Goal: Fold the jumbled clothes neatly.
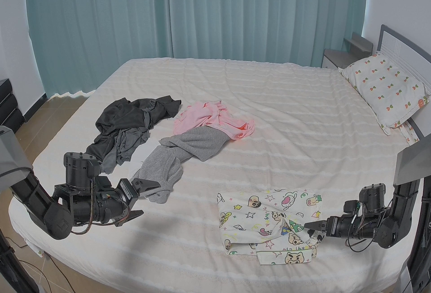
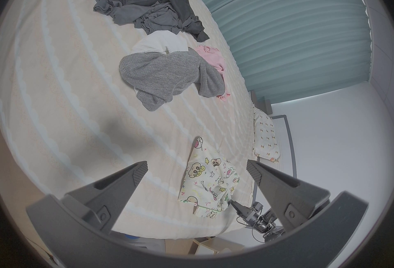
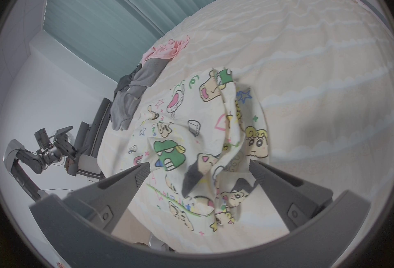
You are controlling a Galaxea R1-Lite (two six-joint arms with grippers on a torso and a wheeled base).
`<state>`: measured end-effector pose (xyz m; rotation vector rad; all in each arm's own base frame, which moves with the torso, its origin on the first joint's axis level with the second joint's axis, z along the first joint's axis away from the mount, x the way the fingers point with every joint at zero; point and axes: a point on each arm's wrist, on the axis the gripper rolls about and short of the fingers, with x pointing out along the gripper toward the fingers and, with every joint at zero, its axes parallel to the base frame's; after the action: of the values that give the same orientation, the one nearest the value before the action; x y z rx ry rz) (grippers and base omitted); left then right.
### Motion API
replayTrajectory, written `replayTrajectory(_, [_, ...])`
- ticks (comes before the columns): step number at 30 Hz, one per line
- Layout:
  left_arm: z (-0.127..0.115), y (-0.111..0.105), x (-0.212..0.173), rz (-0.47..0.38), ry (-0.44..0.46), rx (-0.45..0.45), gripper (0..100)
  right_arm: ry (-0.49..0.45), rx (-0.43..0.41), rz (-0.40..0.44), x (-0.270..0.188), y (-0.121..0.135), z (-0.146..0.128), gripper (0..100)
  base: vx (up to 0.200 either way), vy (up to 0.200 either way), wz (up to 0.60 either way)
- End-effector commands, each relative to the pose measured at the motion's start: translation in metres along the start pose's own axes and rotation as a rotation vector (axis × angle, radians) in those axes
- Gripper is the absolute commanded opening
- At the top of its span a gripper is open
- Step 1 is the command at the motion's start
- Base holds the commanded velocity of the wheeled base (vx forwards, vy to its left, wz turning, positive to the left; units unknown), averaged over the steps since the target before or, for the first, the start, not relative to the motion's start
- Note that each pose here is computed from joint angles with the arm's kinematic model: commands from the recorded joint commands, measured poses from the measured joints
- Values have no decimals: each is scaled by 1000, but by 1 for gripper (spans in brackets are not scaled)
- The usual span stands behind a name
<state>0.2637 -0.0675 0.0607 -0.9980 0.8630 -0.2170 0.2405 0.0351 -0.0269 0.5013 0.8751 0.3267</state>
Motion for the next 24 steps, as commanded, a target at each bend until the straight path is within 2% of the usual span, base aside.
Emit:
replayTrajectory(1, [0, 1, 1, 4, 2, -2, 100, 11, 12, 30, -7, 6, -5, 100, 0, 0, 0])
replayTrajectory(11, [0, 3, 2, 10, 5, -5, 100, 39, -23, 99, -12, 26, -18, 100, 0, 0, 0])
replayTrajectory(20, [-1, 4, 4, 15, 8, -7, 100, 79, -35, 100, -4, 28, -26, 100, 0, 0, 0])
replayTrajectory(24, [-1, 4, 4, 15, 8, -7, 100, 68, -42, 104, -1, 27, -26, 100, 0, 0, 0])
